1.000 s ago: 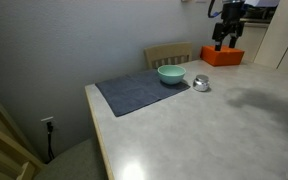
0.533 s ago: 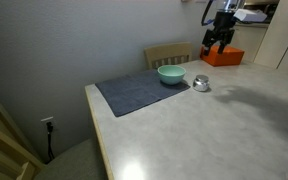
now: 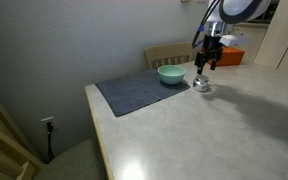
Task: Remove the silver lid from the silver tin
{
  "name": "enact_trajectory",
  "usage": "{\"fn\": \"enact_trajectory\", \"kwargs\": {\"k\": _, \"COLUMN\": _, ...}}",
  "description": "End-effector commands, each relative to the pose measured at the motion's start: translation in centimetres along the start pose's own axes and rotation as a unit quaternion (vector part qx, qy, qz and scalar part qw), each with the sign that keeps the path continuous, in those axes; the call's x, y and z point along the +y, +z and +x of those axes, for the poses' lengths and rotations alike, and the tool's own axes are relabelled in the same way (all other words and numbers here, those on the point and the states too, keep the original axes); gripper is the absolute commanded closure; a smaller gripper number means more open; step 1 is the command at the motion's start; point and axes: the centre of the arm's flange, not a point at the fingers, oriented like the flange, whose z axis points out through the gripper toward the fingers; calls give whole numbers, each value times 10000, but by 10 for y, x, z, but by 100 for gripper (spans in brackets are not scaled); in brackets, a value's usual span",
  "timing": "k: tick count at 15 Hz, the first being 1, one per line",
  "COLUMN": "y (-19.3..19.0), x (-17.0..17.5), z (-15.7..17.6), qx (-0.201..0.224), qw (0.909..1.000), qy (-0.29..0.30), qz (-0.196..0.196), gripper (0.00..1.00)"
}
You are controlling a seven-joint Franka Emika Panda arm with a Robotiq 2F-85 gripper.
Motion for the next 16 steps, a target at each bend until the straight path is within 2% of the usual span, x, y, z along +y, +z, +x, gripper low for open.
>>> {"fn": "enact_trajectory", "kwargs": {"k": 1, "y": 8, "x": 0, "z": 20, "qx": 166, "qw": 9997, "qy": -108, "qz": -163, "gripper": 0}}
{"fn": "enact_trajectory", "kwargs": {"k": 8, "y": 12, "x": 21, "z": 27, "qx": 247, "qw": 9997, "qy": 91, "qz": 2, "gripper": 0}}
{"fn": "enact_trajectory", "kwargs": {"k": 12, "y": 18, "x": 23, "z": 30, "qx": 126, "qw": 9996, "qy": 131, "qz": 196, "gripper": 0}}
{"fn": "enact_trajectory", "kwargs": {"k": 16, "y": 28, "x": 21, "z": 32, "qx": 48, "qw": 9996, "qy": 177, "qz": 211, "gripper": 0}}
